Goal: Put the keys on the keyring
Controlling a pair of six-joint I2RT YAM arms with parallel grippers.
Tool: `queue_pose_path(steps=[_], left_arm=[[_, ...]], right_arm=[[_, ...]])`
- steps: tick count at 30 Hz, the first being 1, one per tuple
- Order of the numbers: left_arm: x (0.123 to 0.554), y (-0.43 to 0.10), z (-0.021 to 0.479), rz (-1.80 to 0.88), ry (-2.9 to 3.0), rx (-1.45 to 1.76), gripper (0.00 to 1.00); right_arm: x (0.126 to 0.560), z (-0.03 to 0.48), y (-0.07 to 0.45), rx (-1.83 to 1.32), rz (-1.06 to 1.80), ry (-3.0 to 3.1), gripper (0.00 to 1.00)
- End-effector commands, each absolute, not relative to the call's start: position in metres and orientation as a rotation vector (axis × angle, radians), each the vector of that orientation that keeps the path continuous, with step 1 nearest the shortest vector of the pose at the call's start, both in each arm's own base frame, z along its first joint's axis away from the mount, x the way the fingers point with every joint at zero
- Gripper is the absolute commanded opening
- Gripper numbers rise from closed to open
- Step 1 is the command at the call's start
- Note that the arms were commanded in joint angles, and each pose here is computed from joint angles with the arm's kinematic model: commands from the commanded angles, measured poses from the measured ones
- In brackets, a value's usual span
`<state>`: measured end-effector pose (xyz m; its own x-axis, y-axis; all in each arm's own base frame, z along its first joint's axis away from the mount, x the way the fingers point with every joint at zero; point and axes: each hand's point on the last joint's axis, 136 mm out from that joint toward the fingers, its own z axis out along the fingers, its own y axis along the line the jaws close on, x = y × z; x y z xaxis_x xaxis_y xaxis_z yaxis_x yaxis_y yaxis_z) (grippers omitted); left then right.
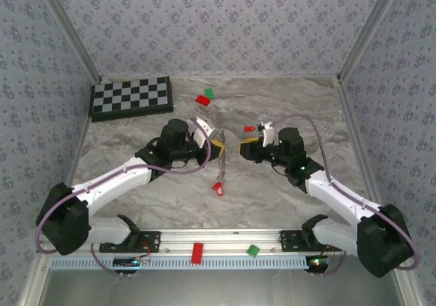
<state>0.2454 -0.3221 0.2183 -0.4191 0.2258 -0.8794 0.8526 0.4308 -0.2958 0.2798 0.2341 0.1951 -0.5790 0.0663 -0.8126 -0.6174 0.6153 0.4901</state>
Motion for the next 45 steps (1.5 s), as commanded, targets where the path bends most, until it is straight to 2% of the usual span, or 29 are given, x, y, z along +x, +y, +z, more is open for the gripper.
queue_pose_path(steps=[1, 11, 20, 27, 35, 45], left_arm=[[0.242, -0.331, 0.247, -1.097, 1.771, 0.916, 0.0], [0.261, -0.331, 0.26, -1.283, 1.871, 0.685, 0.0], [0.259, -0.33, 0.276, -1.391, 1.882, 0.588, 0.0], [0.255, -0.329, 0.275, -1.394, 1.884, 0.602, 0.0], [0.251, -0.327, 0.274, -1.369, 1.85, 0.642, 0.0], [0.241, -0.328, 0.277, -1.287, 1.772, 0.733, 0.0]], right_arm=[[0.278, 0.216, 0.249, -0.502, 1.104, 1.905, 0.36], [0.282, 0.223, 0.241, -0.433, 1.104, 1.883, 0.38], [0.281, 0.228, 0.232, -0.382, 1.115, 1.858, 0.4], [0.282, 0.23, 0.229, -0.362, 1.126, 1.851, 0.42], [0.277, 0.237, 0.237, -0.39, 1.224, 1.808, 0.34], [0.274, 0.25, 0.252, -0.42, 1.392, 1.743, 0.36]])
